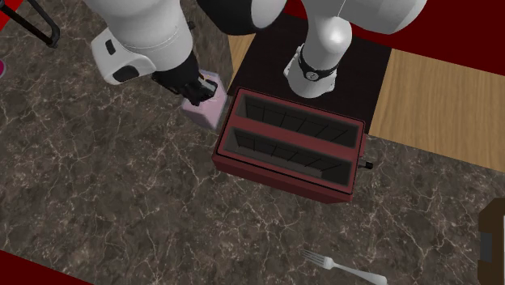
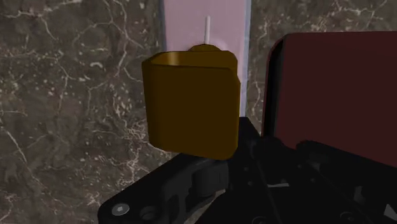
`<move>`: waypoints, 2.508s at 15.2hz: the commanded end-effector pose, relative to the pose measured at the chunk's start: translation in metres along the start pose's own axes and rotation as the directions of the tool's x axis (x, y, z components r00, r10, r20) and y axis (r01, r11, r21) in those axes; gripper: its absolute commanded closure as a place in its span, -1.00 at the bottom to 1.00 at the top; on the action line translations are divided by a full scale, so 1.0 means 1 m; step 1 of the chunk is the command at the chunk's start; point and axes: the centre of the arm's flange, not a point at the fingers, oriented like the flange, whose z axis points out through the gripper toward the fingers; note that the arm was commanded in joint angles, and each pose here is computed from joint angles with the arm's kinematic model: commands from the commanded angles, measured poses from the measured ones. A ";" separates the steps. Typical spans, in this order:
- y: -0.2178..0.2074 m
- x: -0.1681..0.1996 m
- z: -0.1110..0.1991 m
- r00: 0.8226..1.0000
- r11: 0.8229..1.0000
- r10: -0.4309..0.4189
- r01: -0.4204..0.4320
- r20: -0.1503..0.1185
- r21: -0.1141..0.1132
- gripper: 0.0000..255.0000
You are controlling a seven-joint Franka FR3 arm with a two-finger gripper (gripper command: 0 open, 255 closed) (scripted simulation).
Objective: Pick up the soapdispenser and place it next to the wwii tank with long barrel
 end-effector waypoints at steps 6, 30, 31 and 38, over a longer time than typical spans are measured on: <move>0.019 -0.052 -0.002 1.000 0.999 0.021 -0.021 -0.006 0.040 -1.00; 0.031 -0.094 0.036 0.999 0.997 0.038 -0.037 -0.010 0.072 1.00; 0.031 -0.093 0.036 0.999 0.997 0.038 -0.037 -0.010 0.072 1.00; 0.031 -0.094 0.021 0.999 0.997 0.038 -0.037 -0.010 0.072 1.00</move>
